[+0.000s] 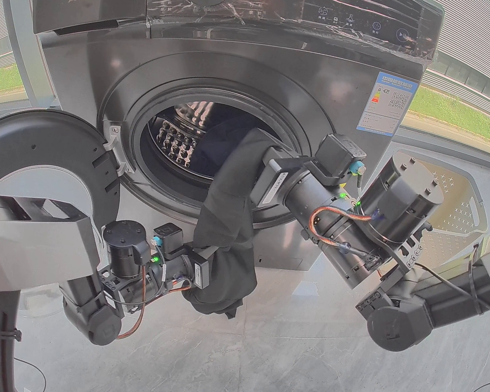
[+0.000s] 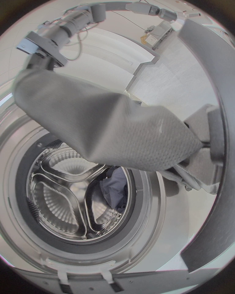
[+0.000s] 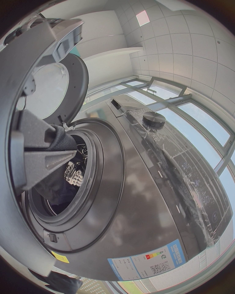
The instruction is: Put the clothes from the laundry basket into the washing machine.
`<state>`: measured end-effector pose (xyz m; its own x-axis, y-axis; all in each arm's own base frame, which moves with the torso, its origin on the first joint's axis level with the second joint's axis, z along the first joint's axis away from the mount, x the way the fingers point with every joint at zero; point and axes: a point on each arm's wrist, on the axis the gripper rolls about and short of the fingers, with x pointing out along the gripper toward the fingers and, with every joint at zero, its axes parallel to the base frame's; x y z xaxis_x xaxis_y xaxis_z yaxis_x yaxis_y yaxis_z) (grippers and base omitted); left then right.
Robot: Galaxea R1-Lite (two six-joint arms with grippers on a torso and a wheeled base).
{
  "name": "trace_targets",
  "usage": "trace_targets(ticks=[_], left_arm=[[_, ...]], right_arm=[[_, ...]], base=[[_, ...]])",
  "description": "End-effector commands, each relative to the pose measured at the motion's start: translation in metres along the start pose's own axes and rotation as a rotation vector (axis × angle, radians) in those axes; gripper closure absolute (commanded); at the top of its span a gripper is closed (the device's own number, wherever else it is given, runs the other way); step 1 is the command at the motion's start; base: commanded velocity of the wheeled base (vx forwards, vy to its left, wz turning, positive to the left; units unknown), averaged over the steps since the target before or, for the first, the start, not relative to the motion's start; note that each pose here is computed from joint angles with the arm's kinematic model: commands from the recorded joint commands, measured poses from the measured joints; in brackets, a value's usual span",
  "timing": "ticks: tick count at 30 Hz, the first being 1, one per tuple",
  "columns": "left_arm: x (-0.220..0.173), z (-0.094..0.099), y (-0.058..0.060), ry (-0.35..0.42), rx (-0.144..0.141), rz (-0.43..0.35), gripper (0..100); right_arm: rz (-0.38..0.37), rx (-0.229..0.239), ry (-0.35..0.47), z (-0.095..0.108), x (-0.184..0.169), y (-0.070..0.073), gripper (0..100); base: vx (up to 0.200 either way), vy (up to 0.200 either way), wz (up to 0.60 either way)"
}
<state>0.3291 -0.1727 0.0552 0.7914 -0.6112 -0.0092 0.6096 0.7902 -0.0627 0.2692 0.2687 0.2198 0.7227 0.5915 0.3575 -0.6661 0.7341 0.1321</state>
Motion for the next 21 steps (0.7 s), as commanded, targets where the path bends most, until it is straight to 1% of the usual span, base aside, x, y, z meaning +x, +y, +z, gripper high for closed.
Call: trace_targets(ticks=[1, 2, 5, 6, 7, 8, 9, 12, 14, 17, 18, 21], left_arm=[[-0.038, 0.04, -0.009, -0.054, 0.01, -0.007, 100], [-0.045, 0.043, -0.011, -0.051, 0.01, -0.01, 100], [-0.067, 0.049, -0.017, -0.032, 0.008, -0.039, 100], [-0.069, 0.05, -0.017, -0.032, 0.008, -0.044, 100], [-0.078, 0.054, -0.019, -0.034, 0.008, -0.059, 100], [-0.079, 0.055, -0.02, -0.034, 0.008, -0.061, 100], [-0.084, 0.06, -0.021, -0.045, 0.014, -0.072, 100], [-0.087, 0.064, -0.021, -0.06, 0.034, -0.069, 100], [-0.087, 0.068, -0.019, -0.075, 0.034, -0.061, 100], [-0.088, 0.075, -0.017, -0.105, 0.034, -0.055, 100], [-0.088, 0.078, -0.017, -0.115, 0.033, -0.058, 100], [-0.092, 0.085, -0.017, -0.138, 0.034, -0.06, 100]], right_arm=[[-0.049, -0.019, 0.029, -0.008, 0.0, -0.019, 100], [-0.055, -0.022, 0.035, -0.01, 0.001, -0.021, 100], [-0.059, -0.024, 0.057, -0.016, -0.004, -0.023, 100], [-0.06, -0.025, 0.062, -0.017, -0.004, -0.023, 100], [-0.063, -0.026, 0.085, -0.022, -0.008, -0.024, 100], [-0.063, -0.026, 0.086, -0.022, -0.009, -0.024, 100], [-0.073, -0.032, 0.116, -0.028, -0.014, -0.027, 100], [-0.1, -0.042, 0.166, -0.038, -0.024, -0.037, 100], [-0.111, -0.044, 0.185, -0.041, -0.028, -0.041, 100], [-0.12, -0.051, 0.247, -0.053, -0.04, -0.043, 100], [-0.121, -0.05, 0.258, -0.055, -0.042, -0.044, 0], [-0.118, -0.052, 0.301, -0.061, -0.05, -0.042, 0]], base=[[0.0, 0.0, 0.0], [0.0, 0.0, 0.0], [0.0, 0.0, 0.0], [0.0, 0.0, 0.0], [0.0, 0.0, 0.0], [0.0, 0.0, 0.0], [0.0, 0.0, 0.0], [0.0, 0.0, 0.0], [0.0, 0.0, 0.0], [0.0, 0.0, 0.0], [0.0, 0.0, 0.0], [0.0, 0.0, 0.0]])
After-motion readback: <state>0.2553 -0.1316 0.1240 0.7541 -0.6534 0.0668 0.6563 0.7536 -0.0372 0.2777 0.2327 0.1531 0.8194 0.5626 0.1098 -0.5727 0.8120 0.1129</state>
